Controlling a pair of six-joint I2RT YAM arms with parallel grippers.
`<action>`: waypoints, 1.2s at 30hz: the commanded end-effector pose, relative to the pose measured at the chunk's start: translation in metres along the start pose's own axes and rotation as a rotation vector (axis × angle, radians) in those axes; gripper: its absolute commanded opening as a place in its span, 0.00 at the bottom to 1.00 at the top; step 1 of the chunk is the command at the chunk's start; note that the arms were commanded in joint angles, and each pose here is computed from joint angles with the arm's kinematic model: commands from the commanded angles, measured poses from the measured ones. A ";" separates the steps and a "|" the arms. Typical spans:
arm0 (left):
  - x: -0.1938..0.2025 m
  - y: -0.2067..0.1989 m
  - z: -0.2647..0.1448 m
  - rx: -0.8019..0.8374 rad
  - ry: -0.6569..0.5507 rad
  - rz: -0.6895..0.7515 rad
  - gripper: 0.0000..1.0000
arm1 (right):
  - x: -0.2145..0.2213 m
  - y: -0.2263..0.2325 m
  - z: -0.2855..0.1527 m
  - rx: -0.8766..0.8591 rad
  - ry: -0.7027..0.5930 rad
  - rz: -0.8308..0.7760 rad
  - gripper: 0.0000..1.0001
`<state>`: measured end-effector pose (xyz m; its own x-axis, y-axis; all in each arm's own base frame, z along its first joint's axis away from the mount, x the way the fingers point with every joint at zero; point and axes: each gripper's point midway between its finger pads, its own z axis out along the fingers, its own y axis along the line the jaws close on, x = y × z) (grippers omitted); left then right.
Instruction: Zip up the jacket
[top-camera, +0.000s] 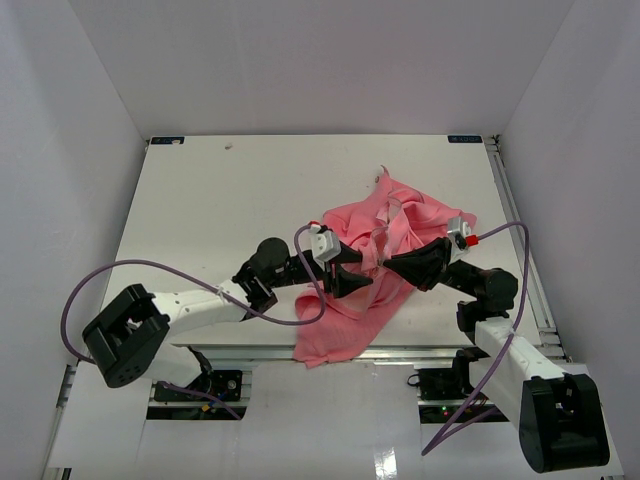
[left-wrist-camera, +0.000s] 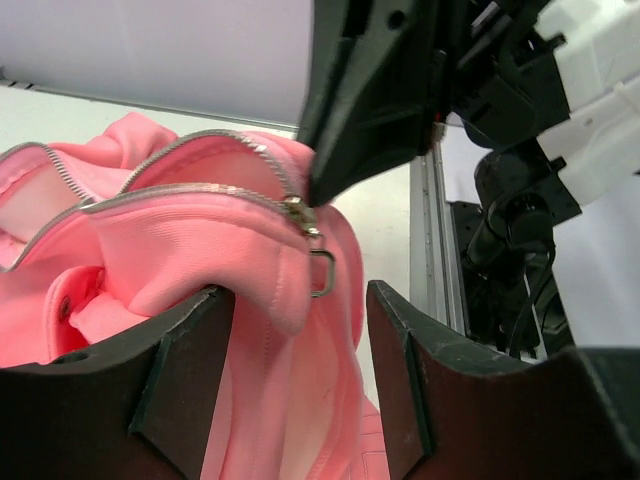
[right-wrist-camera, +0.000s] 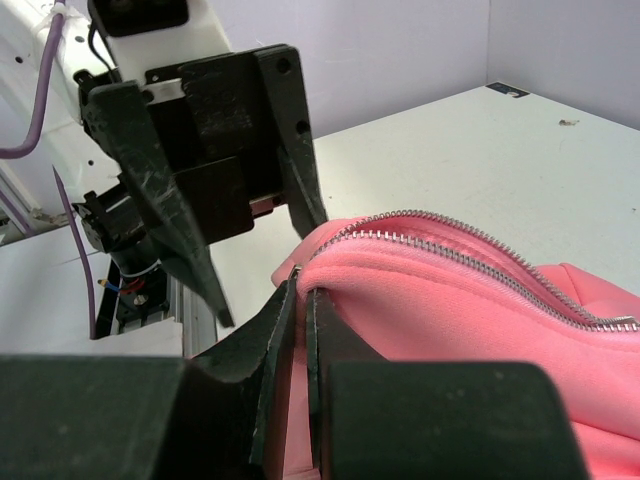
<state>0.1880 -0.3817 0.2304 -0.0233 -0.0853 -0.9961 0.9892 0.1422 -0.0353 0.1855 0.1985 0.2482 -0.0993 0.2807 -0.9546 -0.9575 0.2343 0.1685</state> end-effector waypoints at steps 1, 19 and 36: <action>-0.021 0.013 -0.007 0.037 -0.040 -0.177 0.66 | -0.028 0.017 0.002 -0.071 -0.080 -0.193 0.08; -0.022 0.006 -0.019 0.204 -0.025 -0.531 0.66 | -0.027 0.016 0.002 -0.063 -0.082 -0.196 0.08; -0.020 0.043 -0.019 -0.138 0.060 -0.757 0.59 | -0.028 0.017 0.001 -0.058 -0.085 -0.205 0.08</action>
<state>0.2307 -0.3532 0.2565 -0.6181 -0.1723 -0.7670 0.7470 0.1752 -0.6413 0.1836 0.1984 0.2471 -0.0973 0.2790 -0.9553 -0.9585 0.2323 0.1654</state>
